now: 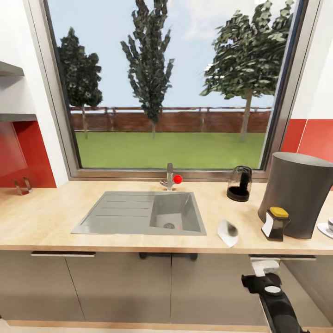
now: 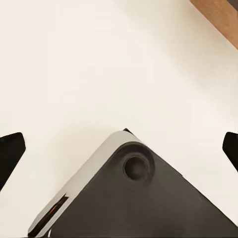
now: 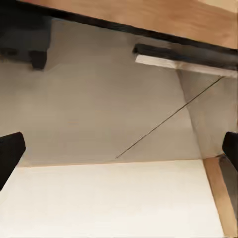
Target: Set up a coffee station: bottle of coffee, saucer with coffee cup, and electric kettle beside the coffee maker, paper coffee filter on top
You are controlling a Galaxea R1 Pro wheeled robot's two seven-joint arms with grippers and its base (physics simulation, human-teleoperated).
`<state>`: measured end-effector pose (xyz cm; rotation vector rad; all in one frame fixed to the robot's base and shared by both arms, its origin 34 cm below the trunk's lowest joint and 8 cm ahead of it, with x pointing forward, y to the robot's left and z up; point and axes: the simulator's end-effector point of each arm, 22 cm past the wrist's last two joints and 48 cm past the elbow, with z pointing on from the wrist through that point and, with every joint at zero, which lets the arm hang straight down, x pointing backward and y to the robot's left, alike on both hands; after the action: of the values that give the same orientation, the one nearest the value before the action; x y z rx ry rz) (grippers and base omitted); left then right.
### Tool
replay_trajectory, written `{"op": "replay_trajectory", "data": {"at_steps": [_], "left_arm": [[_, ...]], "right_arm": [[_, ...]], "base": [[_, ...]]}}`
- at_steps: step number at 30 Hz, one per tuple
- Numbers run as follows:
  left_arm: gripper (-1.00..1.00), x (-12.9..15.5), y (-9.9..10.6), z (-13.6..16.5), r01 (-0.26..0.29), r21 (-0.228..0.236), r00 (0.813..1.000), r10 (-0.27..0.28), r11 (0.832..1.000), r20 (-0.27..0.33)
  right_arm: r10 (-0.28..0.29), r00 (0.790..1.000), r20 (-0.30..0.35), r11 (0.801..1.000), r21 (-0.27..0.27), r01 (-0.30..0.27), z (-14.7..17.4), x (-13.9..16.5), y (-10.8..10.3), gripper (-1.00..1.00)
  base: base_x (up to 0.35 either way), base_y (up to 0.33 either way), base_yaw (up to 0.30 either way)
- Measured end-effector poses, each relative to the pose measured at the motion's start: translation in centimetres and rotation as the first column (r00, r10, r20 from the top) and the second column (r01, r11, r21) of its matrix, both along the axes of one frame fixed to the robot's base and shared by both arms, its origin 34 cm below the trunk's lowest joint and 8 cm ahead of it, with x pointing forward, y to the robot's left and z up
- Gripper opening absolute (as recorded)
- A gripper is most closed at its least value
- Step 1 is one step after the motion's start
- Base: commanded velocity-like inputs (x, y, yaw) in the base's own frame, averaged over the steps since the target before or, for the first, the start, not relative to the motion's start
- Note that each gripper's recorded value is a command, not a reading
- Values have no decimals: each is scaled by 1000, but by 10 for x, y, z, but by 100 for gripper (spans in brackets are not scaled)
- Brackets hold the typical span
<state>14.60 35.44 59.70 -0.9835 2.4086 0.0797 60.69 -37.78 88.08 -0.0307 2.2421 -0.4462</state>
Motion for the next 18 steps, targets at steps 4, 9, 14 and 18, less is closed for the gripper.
{"op": "replay_trajectory", "data": {"at_steps": [4, 9, 14, 18], "left_arm": [[100, 1, 6, 0, -15, 23, 1000, 15, 1000, -12], [100, 2, 9, 1, -27, 29, 1000, 27, 999, -11], [100, 3, 9, 1, -30, 31, 999, 30, 999, -11], [100, 2, 9, 1, -31, 30, 999, 31, 999, -12]], "right_arm": [[57, 998, -29, 998, 42, -56, 32, 4, 29, 100], [80, 997, -1, 997, 10, -80, 65, 25, 53, 100], [100, 993, 68, 989, -114, -91, 112, 55, 63, 100], [118, 985, 124, 973, -215, -90, 147, 73, 62, 100]], "base": [[0, 0, 0], [0, 0, 0], [0, 0, 0], [0, 0, 0]]}}
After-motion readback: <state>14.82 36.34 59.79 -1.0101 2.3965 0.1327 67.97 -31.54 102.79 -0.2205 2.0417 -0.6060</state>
